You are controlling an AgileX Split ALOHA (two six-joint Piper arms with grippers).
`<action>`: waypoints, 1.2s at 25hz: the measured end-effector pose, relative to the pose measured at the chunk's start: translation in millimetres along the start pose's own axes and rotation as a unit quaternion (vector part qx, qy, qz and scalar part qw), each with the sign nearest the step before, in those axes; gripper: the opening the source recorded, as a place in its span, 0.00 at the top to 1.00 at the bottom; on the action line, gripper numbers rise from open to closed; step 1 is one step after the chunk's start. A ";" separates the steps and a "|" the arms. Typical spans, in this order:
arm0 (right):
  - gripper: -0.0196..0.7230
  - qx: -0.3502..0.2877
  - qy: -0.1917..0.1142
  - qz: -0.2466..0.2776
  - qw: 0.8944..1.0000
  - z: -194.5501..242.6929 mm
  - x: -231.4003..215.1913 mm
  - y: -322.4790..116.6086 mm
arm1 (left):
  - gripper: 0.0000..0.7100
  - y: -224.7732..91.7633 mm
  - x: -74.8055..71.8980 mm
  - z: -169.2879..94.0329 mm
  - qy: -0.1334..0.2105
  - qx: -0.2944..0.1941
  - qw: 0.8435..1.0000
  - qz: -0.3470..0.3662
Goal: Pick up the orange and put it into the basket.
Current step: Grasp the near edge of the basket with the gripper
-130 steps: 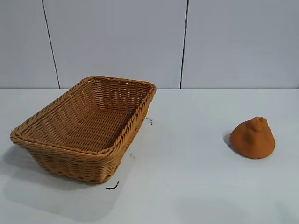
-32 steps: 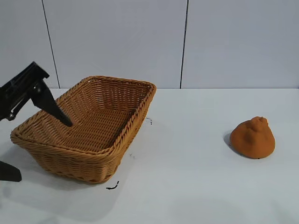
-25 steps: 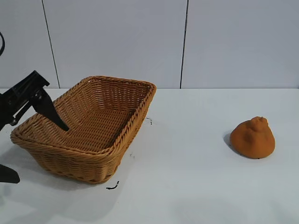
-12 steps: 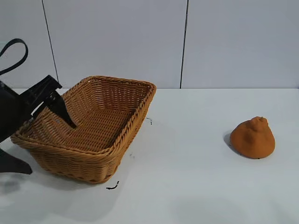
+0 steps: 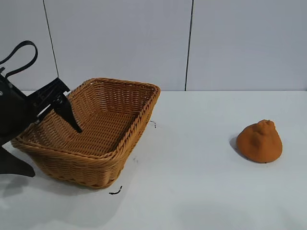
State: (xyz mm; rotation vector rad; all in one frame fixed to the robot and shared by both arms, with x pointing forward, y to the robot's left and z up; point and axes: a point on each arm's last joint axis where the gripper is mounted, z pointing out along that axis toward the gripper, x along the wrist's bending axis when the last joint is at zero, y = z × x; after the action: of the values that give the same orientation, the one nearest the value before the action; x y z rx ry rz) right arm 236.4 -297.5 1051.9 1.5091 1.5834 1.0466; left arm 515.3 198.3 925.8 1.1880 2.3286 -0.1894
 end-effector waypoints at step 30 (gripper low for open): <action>0.04 0.001 0.011 -0.005 1.000 -0.1 0.0 -0.2 | 0.53 -2.5 16.5 19.5 0.046 0.015 0.999 0.005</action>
State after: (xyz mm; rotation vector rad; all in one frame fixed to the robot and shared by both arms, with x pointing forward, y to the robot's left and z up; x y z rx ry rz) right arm 236.3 -297.5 1051.7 1.4955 1.6064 1.0595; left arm 512.7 201.8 900.5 1.2474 2.4057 -0.1693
